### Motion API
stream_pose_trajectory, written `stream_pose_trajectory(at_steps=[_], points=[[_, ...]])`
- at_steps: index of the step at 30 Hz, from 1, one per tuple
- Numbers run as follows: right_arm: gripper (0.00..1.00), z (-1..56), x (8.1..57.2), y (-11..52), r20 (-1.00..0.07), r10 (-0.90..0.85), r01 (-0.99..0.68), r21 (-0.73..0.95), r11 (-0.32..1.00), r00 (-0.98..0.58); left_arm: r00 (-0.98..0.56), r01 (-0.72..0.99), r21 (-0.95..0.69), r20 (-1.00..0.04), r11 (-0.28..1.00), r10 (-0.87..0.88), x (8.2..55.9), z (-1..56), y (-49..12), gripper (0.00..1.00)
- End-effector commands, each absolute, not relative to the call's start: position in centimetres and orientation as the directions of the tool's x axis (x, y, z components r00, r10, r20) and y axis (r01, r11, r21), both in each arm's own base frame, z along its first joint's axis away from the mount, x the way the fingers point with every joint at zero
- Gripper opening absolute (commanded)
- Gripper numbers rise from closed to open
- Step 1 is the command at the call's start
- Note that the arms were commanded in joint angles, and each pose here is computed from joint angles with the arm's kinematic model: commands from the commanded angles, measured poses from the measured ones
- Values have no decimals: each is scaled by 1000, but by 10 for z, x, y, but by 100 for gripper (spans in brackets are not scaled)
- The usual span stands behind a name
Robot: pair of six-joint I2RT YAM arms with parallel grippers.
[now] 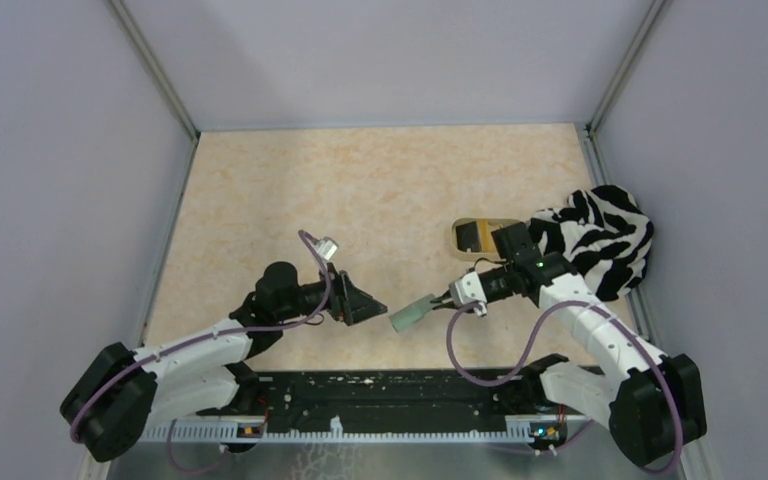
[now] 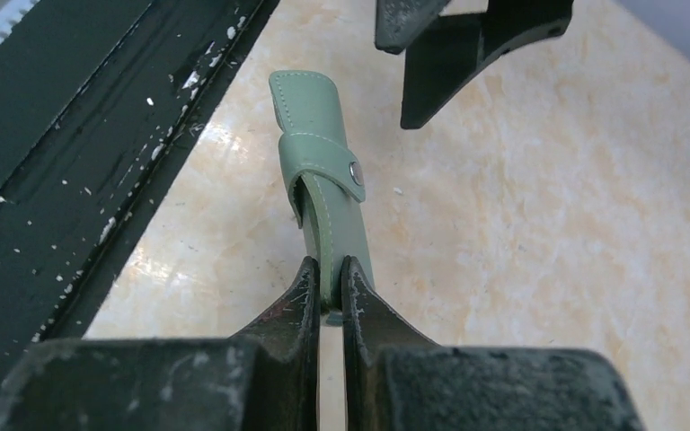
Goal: Put the credit cards into the card holder
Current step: Open the card holder at the center of the board.
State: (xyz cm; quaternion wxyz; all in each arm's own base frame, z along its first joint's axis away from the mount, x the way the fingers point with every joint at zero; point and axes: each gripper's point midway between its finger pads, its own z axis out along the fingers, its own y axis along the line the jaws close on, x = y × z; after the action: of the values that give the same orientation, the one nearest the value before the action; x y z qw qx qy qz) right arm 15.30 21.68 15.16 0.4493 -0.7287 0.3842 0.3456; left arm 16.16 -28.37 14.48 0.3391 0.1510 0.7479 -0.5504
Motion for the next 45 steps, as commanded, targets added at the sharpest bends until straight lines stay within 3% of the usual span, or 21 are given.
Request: stream_pose_trajectory(at_steps=[1,4,9,15,18,24,27,32,38,45], points=[[0,176,138,216,-761,-68,-733,-592,-336,645,-808,469,-835,-537,287,-242,162,159,-288,99],[0,180,131,212,-684,3,-644,-688,-333,729,-876,385,-886,-439,258,-201,154,154,-295,98],[0,184,127,210,-647,41,-606,-733,-310,761,-936,300,-943,-320,143,-146,141,158,-307,98],[0,182,125,210,-623,62,-581,-757,-300,780,-946,298,-953,-302,53,-118,135,174,-324,97],[0,181,125,210,-615,70,-572,-764,-298,786,-951,293,-956,-295,34,-90,130,179,-335,91],[0,179,127,208,-601,62,-562,-775,-290,797,-964,263,-965,-262,-10,-40,120,178,-346,69],[0,178,128,207,-600,56,-563,-775,-289,798,-967,255,-967,-255,-24,-27,118,178,-347,64],[0,177,131,206,-593,41,-558,-778,-289,804,-965,262,-965,-262,-27,-5,115,179,-348,64],[0,187,131,204,-587,53,-557,-790,-257,808,-970,238,-968,-233,79,62,112,139,-349,71],[0,185,131,203,-589,49,-561,-788,-253,806,-974,212,-977,-210,15,88,105,141,-349,67]])
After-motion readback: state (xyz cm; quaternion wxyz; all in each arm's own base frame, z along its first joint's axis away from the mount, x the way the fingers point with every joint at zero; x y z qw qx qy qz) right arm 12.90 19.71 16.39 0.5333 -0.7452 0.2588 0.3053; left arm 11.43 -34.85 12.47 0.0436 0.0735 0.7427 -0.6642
